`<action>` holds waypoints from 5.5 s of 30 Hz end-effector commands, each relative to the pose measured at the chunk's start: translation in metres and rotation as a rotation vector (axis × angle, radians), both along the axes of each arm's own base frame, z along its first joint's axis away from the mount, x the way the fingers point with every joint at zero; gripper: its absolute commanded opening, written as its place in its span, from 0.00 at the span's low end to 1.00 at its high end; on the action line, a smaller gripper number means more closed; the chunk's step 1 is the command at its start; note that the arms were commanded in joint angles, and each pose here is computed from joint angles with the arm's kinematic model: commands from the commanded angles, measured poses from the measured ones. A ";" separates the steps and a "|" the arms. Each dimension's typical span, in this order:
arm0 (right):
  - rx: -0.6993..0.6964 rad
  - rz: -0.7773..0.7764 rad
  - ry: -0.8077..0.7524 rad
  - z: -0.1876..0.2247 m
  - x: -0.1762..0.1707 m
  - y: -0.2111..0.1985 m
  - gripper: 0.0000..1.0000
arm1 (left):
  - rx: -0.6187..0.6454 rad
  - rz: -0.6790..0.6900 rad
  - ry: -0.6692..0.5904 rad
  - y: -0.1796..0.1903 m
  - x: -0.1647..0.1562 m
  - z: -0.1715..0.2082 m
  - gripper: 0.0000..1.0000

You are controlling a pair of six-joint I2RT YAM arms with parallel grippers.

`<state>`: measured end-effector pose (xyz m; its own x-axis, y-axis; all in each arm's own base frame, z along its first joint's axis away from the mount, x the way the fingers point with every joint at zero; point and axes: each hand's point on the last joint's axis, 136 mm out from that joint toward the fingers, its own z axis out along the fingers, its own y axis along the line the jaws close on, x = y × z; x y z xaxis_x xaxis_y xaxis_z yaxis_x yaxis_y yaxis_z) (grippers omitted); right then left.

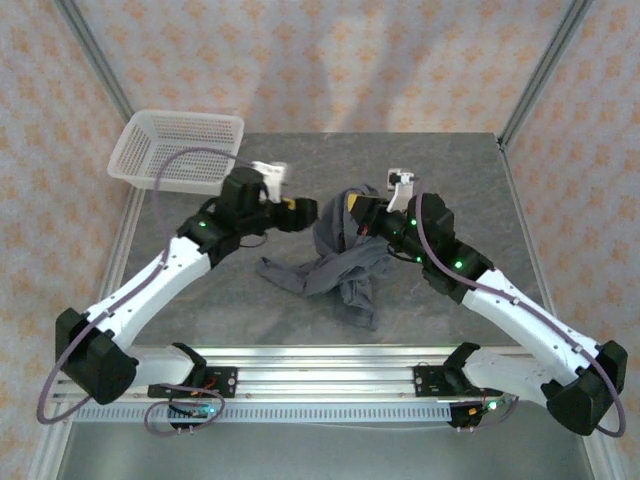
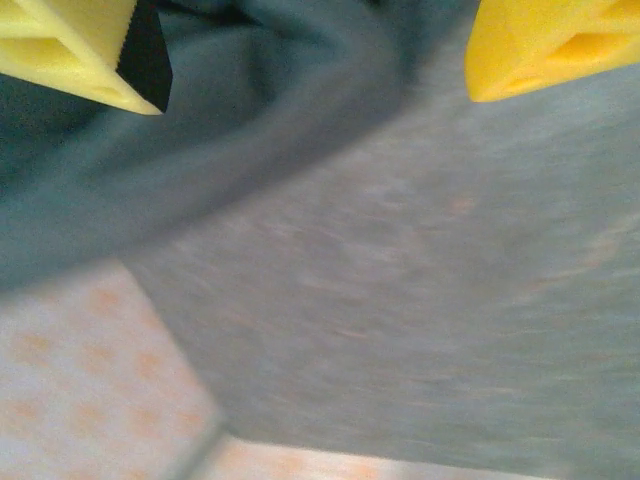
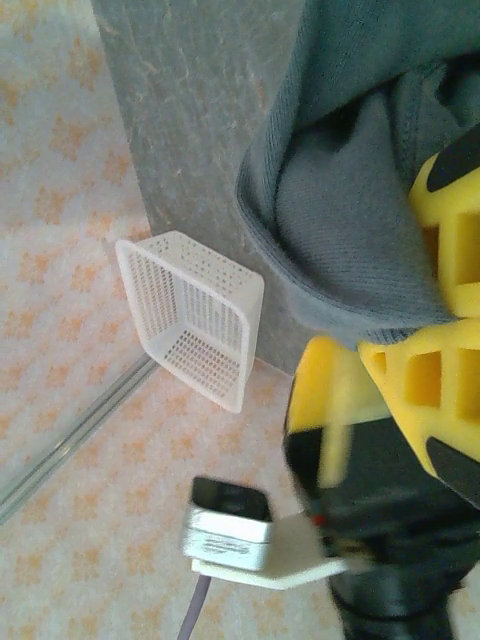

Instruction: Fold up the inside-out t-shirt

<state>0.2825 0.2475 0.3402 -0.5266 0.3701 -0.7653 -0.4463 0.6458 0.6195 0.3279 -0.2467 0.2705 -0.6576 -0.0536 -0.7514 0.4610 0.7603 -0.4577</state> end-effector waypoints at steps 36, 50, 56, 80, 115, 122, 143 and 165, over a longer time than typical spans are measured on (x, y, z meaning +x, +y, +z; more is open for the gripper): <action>-0.278 -0.167 0.363 -0.192 -0.026 -0.073 0.38 | -0.405 -0.125 -0.096 -0.012 -0.012 0.130 0.00; -0.281 -0.161 -0.084 -0.072 0.000 -0.024 0.65 | -0.434 -0.140 -0.144 -0.009 -0.019 0.171 0.00; -0.394 -0.018 -0.116 -0.059 0.013 0.013 0.66 | -0.426 -0.154 -0.140 -0.008 -0.026 0.172 0.00; -0.148 -0.164 -0.388 0.164 -0.022 -0.059 0.00 | -0.257 0.043 -0.629 0.067 -0.065 0.308 0.00; -0.512 0.052 -0.104 -0.081 0.041 0.001 0.69 | -0.179 0.131 0.067 0.022 0.026 0.082 0.00; -0.627 0.199 -0.214 -0.111 0.041 0.039 0.75 | -0.178 0.134 0.055 0.025 0.021 0.087 0.00; -0.350 0.478 -0.177 -0.055 -0.045 0.044 0.00 | 0.122 0.396 0.123 0.084 0.080 0.012 0.02; -0.230 0.207 0.022 -0.042 0.001 0.006 0.00 | 0.109 -0.299 -0.040 -0.036 -0.061 -0.001 0.32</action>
<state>0.2804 0.2538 0.2868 -0.5987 0.0449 -0.7997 -0.5753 0.6706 0.4683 0.2643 -0.2633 0.2949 -0.6063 0.1291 -0.7846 0.6308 0.6789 -0.3758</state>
